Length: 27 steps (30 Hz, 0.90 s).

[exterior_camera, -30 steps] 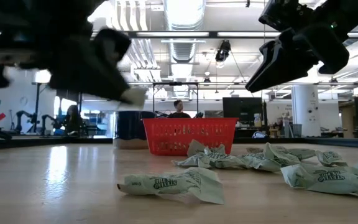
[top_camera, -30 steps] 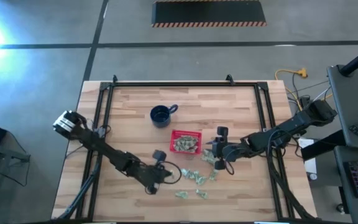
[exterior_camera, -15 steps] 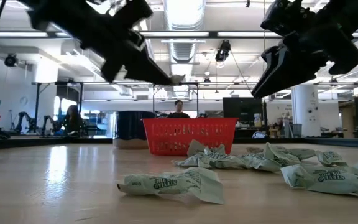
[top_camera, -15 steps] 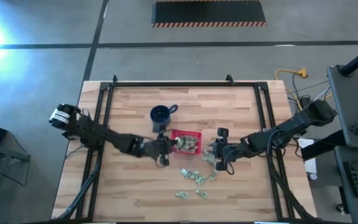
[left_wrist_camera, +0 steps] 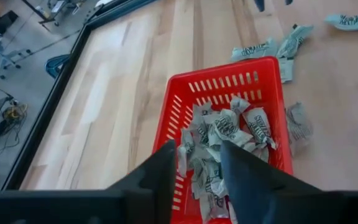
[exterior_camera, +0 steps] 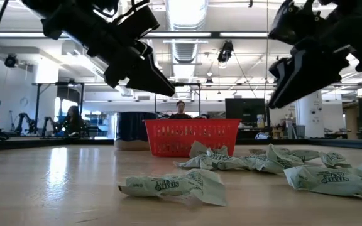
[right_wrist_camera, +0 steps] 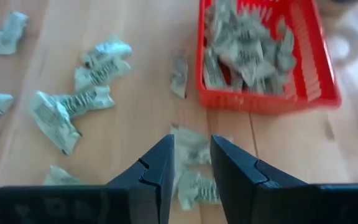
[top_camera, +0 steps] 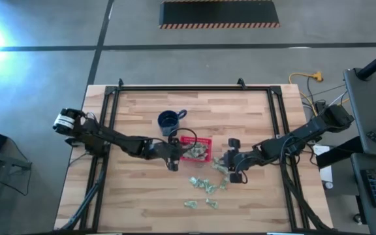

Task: Pick and place Stevia / Truvia into bins
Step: Put the white stevia packet into the red basket

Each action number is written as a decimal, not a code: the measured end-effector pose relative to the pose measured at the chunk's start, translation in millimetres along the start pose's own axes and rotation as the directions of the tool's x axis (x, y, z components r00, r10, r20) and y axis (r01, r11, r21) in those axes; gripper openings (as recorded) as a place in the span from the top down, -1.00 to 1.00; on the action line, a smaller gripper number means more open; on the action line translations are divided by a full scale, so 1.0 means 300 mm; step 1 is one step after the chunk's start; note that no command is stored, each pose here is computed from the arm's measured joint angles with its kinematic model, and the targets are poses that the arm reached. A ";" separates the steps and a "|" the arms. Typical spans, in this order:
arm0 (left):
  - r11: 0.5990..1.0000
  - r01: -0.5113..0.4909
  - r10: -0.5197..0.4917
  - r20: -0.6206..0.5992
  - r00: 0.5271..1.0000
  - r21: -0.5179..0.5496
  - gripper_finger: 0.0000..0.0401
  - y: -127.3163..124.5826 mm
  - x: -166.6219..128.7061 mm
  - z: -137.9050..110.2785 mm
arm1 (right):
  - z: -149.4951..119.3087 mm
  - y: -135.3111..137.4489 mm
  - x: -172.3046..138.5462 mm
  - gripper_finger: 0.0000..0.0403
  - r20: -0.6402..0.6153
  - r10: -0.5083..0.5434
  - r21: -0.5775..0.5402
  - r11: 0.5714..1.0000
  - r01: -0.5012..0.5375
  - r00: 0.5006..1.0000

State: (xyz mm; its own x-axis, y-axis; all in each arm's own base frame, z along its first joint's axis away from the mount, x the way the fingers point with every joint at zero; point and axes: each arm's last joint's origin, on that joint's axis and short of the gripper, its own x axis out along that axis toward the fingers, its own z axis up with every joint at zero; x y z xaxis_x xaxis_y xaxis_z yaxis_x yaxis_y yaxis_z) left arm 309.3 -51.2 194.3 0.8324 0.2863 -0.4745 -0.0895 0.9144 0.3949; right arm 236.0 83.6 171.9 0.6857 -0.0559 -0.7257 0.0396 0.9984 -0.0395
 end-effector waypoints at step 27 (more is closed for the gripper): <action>0.989 0.147 -0.150 0.140 0.979 0.035 0.20 -0.116 -0.185 0.082 | -0.154 -0.047 0.081 0.27 0.007 -0.090 0.121 0.989 0.089 0.996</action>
State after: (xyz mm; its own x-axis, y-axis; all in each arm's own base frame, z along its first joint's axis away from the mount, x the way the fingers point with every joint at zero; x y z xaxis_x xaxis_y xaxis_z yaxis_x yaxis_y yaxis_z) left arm 279.7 -106.1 226.1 0.9048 0.1025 -0.4132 0.0531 0.9358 0.3484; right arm 218.4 68.4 123.1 0.6847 -0.1458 -0.7140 0.1878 0.9820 -0.0205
